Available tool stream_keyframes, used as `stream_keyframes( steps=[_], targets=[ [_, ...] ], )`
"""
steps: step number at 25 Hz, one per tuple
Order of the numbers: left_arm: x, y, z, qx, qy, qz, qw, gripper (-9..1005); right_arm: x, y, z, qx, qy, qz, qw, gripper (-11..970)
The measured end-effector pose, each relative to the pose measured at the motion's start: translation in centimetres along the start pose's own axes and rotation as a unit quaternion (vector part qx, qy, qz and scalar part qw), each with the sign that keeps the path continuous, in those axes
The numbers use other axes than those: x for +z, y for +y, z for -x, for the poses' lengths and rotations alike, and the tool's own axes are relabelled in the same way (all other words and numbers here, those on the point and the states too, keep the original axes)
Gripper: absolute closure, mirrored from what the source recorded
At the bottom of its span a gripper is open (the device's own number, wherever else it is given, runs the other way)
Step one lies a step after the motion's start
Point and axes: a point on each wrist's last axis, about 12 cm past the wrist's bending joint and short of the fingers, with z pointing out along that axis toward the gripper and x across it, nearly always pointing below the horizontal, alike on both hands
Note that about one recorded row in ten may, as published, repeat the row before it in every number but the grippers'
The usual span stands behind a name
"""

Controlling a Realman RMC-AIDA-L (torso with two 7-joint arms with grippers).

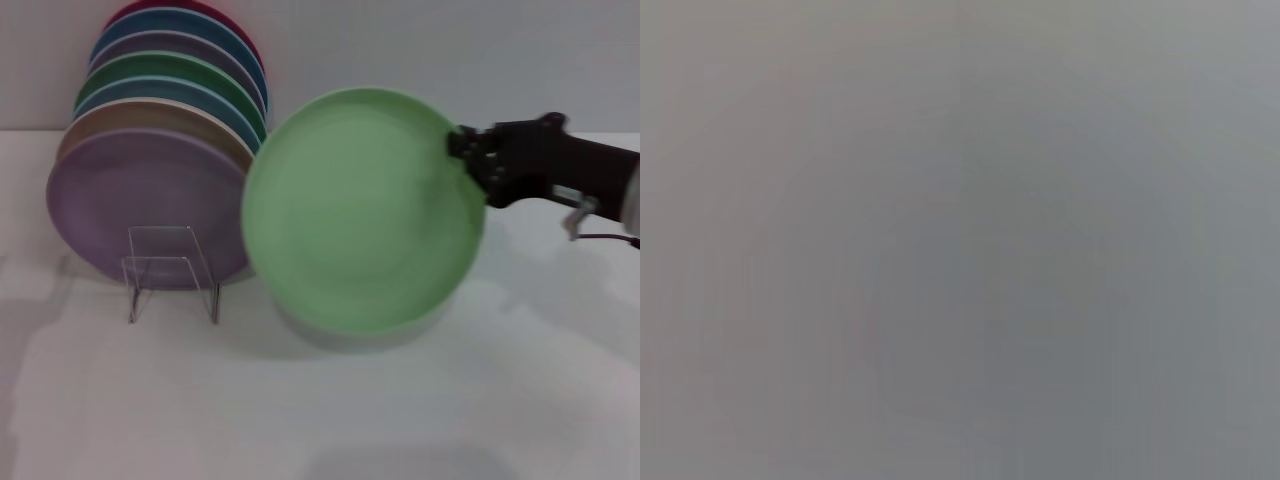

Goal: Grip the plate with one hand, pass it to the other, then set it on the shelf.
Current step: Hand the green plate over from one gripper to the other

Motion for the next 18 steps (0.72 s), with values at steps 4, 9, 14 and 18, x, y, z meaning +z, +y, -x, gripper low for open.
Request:
stream_keyframes(
  steps=[4,9,14,18],
  targets=[
    [1.5,-0.8,0.8,-0.015,-0.022,-0.038,0.999,211,-1.7,-1.2,-1.9,0.008,-0.031,-0.028,0.999,940],
    [5.4,-1.9,2.6,0.002,0.007,-0.088,0.996,211,-2.9,-2.6,-3.6,0.011,-0.040,-0.054,0.998,938],
    [10.3,-4.0,7.7,0.028,0.114,-0.130,0.984,211,-3.3,-2.9,-4.7,-0.021,-0.056,-0.070,0.996,935],
    [12.3,-5.4,11.0,0.016,0.195,-0.137,0.971,211,-3.4,-2.6,-5.6,-0.052,-0.099,-0.082,0.990,932]
  ],
)
